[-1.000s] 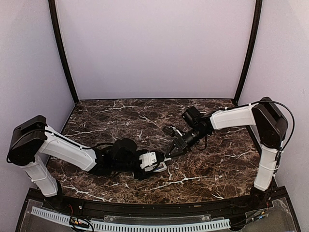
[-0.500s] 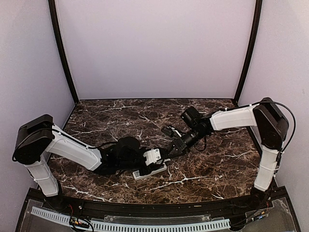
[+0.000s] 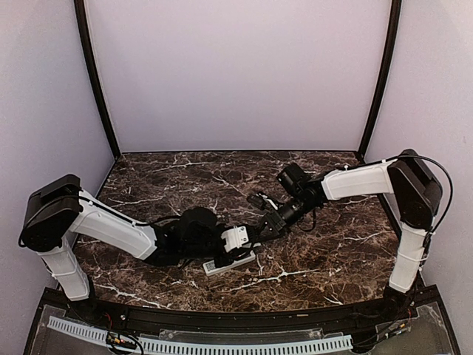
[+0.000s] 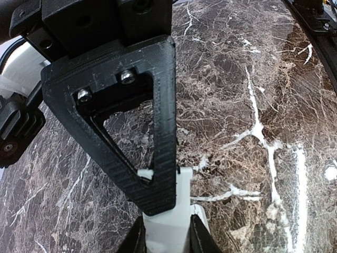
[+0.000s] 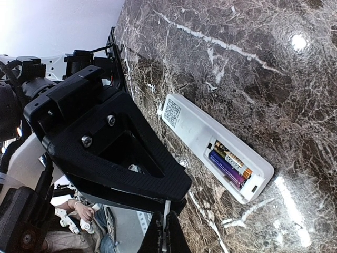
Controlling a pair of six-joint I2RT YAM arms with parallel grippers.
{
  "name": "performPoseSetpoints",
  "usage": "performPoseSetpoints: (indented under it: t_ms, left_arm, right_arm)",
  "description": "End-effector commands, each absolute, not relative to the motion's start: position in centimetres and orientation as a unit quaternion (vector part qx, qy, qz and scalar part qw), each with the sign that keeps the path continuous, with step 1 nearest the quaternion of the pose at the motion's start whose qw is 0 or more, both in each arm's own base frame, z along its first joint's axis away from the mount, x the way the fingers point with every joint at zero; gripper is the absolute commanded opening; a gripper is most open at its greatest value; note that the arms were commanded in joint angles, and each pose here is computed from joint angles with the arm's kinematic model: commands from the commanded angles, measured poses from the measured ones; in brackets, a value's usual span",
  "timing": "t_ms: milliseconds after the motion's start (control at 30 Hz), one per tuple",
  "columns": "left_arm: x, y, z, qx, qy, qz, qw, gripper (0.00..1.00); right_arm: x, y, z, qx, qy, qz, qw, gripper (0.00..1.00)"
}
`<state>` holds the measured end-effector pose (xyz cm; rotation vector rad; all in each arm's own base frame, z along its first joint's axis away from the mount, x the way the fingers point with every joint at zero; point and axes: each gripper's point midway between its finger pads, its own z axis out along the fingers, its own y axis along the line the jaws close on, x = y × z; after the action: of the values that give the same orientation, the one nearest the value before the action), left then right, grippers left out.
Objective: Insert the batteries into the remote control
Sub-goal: Load the battery cover onto the remote control without the battery cover.
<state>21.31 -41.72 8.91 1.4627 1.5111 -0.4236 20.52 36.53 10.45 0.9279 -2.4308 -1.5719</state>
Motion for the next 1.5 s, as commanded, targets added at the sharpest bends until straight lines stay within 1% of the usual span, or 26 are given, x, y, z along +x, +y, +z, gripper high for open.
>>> performPoseSetpoints:
  t_ms: [0, 100, 133, 233, 300, 533, 667, 733, 967, 1100, 1167, 1233, 1333, 1367, 1467]
  left_arm:
    - [21.2, -42.1, 8.7, 0.596, 0.634, -0.176, 0.461, 0.14]
    - [21.3, -42.0, 8.5, 0.593, 0.642, -0.176, 0.452, 0.12]
    - [21.4, -42.0, 8.7, 0.589, 0.646, -0.176, 0.452, 0.12]
    - [21.4, -41.9, 8.4, 0.588, 0.653, -0.176, 0.445, 0.1]
    - [21.7, -41.8, 8.5, 0.582, 0.66, -0.167, 0.446, 0.1]
    - [22.3, -41.7, 8.3, 0.57, 0.673, -0.158, 0.445, 0.1]
    - [22.5, -41.7, 8.5, 0.564, 0.676, -0.157, 0.447, 0.1]
    - [22.6, -41.6, 8.5, 0.561, 0.678, -0.155, 0.449, 0.1]
    - [22.8, -41.5, 8.5, 0.555, 0.682, -0.153, 0.451, 0.09]
    - [22.8, -41.5, 8.5, 0.555, 0.682, -0.151, 0.452, 0.09]
    - [22.8, -41.5, 8.5, 0.555, 0.681, -0.152, 0.453, 0.08]
    - [22.6, -41.6, 8.4, 0.558, 0.68, -0.155, 0.451, 0.08]
    - [22.6, -41.5, 8.1, 0.561, 0.68, -0.153, 0.447, 0.07]
    - [22.6, -41.5, 8.0, 0.562, 0.68, -0.152, 0.446, 0.07]
    - [22.5, -41.5, 7.9, 0.564, 0.679, -0.152, 0.445, 0.07]
  right_arm:
    - [20.3, 36.8, 11.6, 0.323, -0.787, -0.525, 0.033, 0.0]
    - [20.3, 36.9, 11.6, 0.324, -0.787, -0.524, 0.031, 0.01]
    - [20.4, 36.9, 11.5, 0.324, -0.787, -0.524, 0.031, 0.03]
    - [20.3, 36.9, 11.3, 0.321, -0.787, -0.525, 0.034, 0.13]
    - [20.2, 36.8, 11.2, 0.319, -0.788, -0.526, 0.035, 0.16]
    - [20.2, 36.7, 10.1, 0.309, -0.794, -0.522, 0.045, 0.17]
    - [20.2, 36.7, 9.5, 0.304, -0.796, -0.521, 0.052, 0.13]
    - [20.2, 36.7, 9.5, 0.304, -0.796, -0.521, 0.053, 0.13]
    - [20.4, 36.4, 8.6, 0.294, -0.804, -0.514, 0.057, 0.18]
    - [20.6, 36.2, 8.1, 0.29, -0.807, -0.511, 0.058, 0.24]
    - [20.7, 36.1, 8.0, 0.289, -0.808, -0.51, 0.056, 0.25]
    - [20.9, 36.0, 8.0, 0.287, -0.808, -0.512, 0.054, 0.24]
    - [21.2, 36.0, 8.3, 0.285, -0.805, -0.517, 0.05, 0.16]
    - [21.2, 36.1, 8.5, 0.285, -0.803, -0.521, 0.05, 0.15]
    - [21.1, 36.2, 8.7, 0.286, -0.797, -0.529, 0.053, 0.15]
